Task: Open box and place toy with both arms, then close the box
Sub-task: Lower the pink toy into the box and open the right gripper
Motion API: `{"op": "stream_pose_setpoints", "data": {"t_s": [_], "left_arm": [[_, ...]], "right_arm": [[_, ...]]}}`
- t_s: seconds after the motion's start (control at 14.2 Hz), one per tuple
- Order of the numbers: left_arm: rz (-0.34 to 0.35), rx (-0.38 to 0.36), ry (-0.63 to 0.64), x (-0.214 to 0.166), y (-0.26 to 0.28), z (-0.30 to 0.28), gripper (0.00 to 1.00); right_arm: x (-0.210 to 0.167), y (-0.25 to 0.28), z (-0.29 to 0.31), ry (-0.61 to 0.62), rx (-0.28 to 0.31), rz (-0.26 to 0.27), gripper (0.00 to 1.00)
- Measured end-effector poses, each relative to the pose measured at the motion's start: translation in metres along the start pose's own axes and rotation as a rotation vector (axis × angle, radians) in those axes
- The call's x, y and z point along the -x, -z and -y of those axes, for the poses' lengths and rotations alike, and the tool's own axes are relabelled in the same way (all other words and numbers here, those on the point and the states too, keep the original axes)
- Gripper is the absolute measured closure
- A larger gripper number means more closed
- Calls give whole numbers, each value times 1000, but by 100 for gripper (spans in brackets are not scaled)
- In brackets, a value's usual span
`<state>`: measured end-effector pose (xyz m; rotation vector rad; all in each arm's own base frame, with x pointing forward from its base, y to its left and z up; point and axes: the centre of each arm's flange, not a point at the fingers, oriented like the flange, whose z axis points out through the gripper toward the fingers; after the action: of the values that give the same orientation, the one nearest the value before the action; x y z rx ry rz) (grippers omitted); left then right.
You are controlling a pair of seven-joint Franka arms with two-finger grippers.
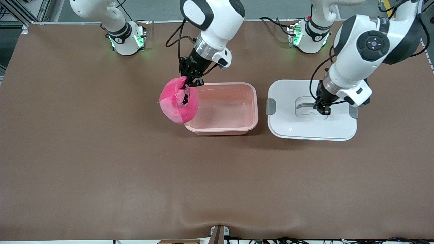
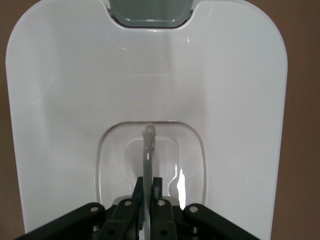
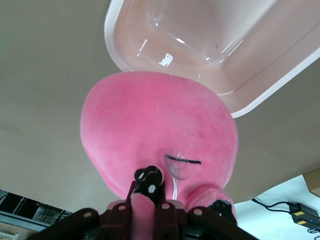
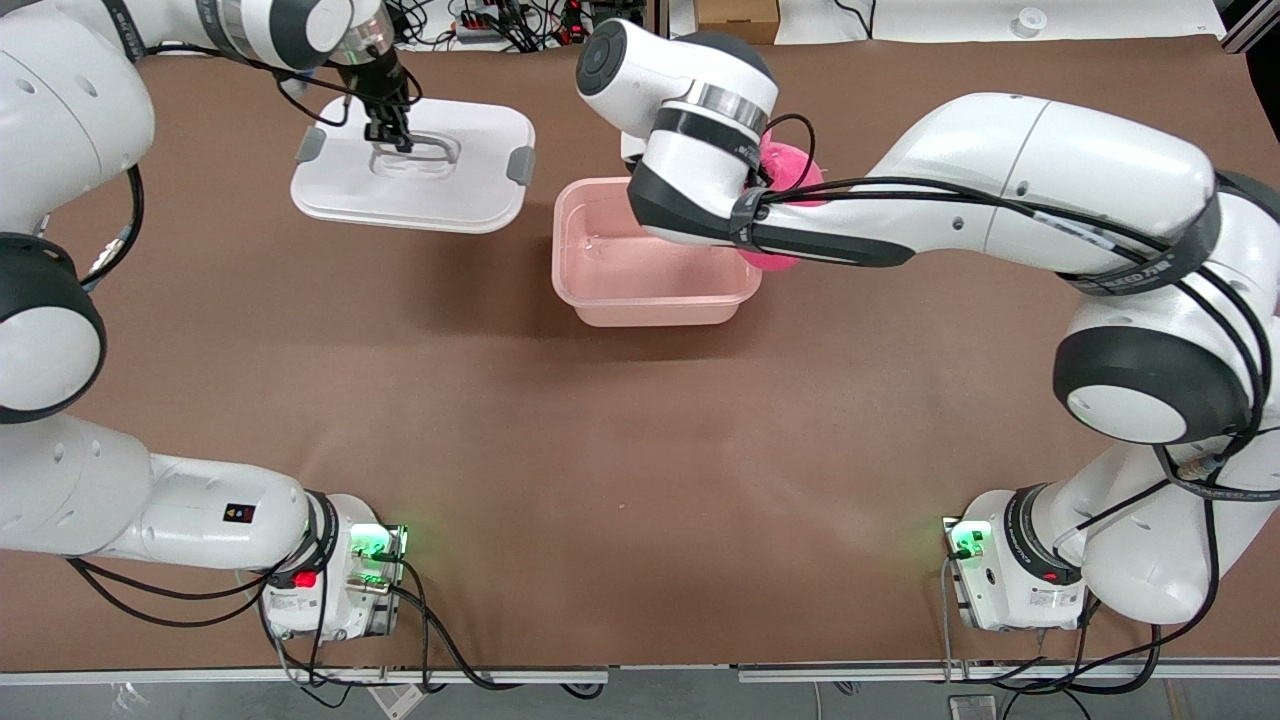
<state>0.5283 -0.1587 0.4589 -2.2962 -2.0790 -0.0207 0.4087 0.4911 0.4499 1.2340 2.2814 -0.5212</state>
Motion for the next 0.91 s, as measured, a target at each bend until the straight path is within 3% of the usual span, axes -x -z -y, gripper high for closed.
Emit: {"op": "stream_pose_setpoints", "data": {"t_s": [0.28, 0.49, 0.63, 0.91], "left_arm": [[40, -13, -17, -36, -5, -4, 93], [41, -15, -21, -38, -6, -4, 93], [41, -16, -21, -37, -6, -4, 93], [41, -17, -21, -38, -7, -4, 93]], "right_arm": [[-25, 1, -7, 0, 10, 14, 85], [-45, 6, -15, -10, 27, 14, 85], [-60, 7, -17, -29, 35, 16, 73], [-74, 21, -14, -74, 62, 7, 30]]}}
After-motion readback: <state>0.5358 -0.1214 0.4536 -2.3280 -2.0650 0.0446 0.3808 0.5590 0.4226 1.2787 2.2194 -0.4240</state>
